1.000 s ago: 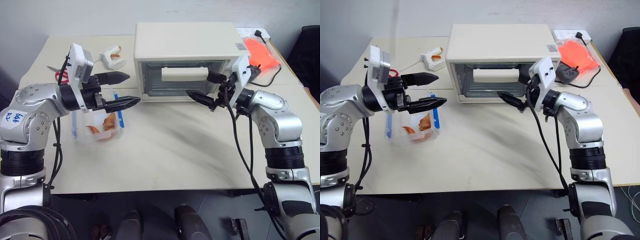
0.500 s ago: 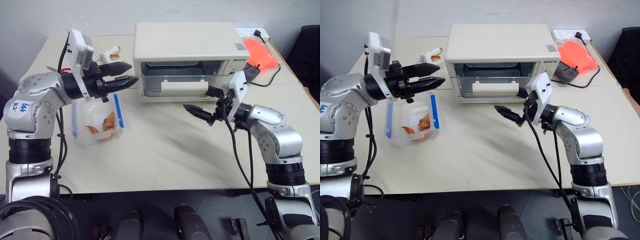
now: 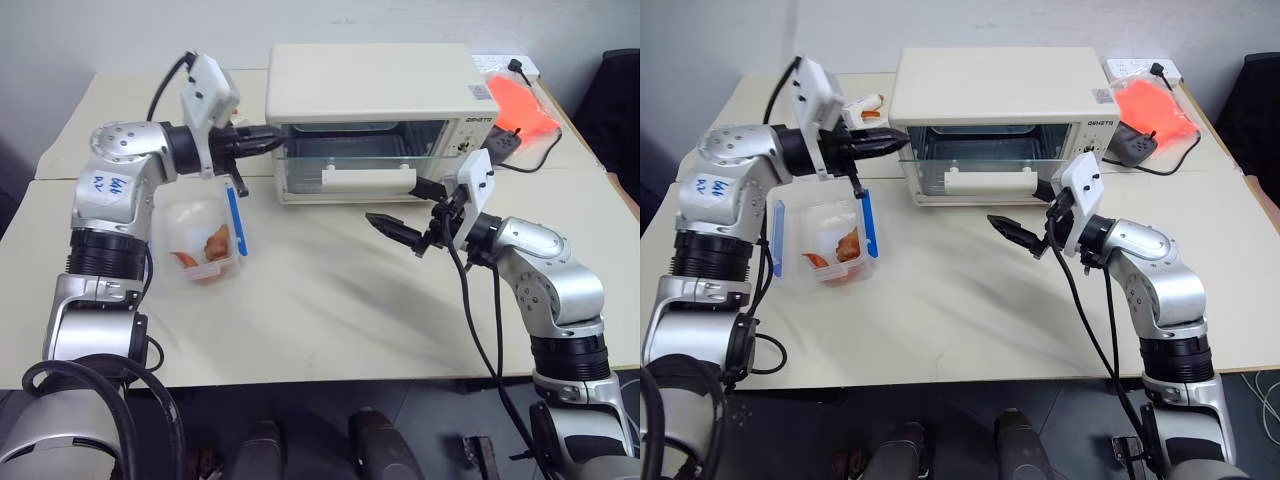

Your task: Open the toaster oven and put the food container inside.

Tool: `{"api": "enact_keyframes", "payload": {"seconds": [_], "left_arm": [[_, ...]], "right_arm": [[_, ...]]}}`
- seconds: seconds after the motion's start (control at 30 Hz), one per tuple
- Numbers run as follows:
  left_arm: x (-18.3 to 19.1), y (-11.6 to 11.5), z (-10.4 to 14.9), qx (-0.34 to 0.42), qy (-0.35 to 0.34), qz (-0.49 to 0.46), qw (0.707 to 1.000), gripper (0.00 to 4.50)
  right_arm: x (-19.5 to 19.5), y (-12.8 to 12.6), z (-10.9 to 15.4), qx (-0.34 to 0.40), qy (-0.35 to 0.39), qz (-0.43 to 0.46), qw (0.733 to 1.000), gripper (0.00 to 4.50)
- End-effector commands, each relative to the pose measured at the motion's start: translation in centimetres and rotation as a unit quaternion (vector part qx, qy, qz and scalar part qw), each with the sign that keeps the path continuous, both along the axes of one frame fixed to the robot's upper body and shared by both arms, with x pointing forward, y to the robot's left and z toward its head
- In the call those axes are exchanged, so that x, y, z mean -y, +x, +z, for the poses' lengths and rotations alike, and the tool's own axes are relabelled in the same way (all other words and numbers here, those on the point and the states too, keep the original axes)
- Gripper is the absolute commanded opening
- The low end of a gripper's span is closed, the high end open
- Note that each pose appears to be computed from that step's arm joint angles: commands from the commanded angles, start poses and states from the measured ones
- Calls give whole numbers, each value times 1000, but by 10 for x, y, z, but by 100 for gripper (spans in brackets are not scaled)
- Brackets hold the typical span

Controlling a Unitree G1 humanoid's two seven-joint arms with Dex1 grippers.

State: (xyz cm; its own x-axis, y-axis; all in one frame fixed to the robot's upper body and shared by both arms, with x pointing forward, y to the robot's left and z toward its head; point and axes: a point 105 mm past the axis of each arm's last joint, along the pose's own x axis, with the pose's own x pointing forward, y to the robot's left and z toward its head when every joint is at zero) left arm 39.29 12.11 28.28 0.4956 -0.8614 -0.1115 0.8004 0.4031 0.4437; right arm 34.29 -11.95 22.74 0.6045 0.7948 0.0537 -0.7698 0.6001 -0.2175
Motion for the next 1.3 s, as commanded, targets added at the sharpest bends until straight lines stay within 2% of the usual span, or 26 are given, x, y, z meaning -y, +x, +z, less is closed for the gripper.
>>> {"api": "enact_keyframes", "payload": {"seconds": [0.03,0.2,0.33,0.5,0.6,0.7,1.07,1.3], "left_arm": [[7,-1,8,30,26,-18,999,2],[13,2,5,29,29,-26,999,2],[17,1,6,25,18,-36,999,2],[26,-9,-1,3,16,-71,997,2],[30,-21,-10,-16,30,-100,994,2],[32,-29,-16,-28,40,-114,992,2],[42,-49,-59,-96,71,-108,987,2],[48,-45,-76,-120,76,-65,988,2]], "right_arm": [[-1,-12,17,35,10,13,999,450],[15,-17,12,30,-6,-21,999,450],[57,-23,5,11,-43,-91,995,450],[98,-52,14,-6,-87,-115,990,450],[100,-72,21,-17,-108,-88,990,450],[97,-82,25,-20,-116,-75,990,450],[88,-91,30,-21,-103,-68,992,450],[88,-92,34,-15,-100,-77,992,450]]}}
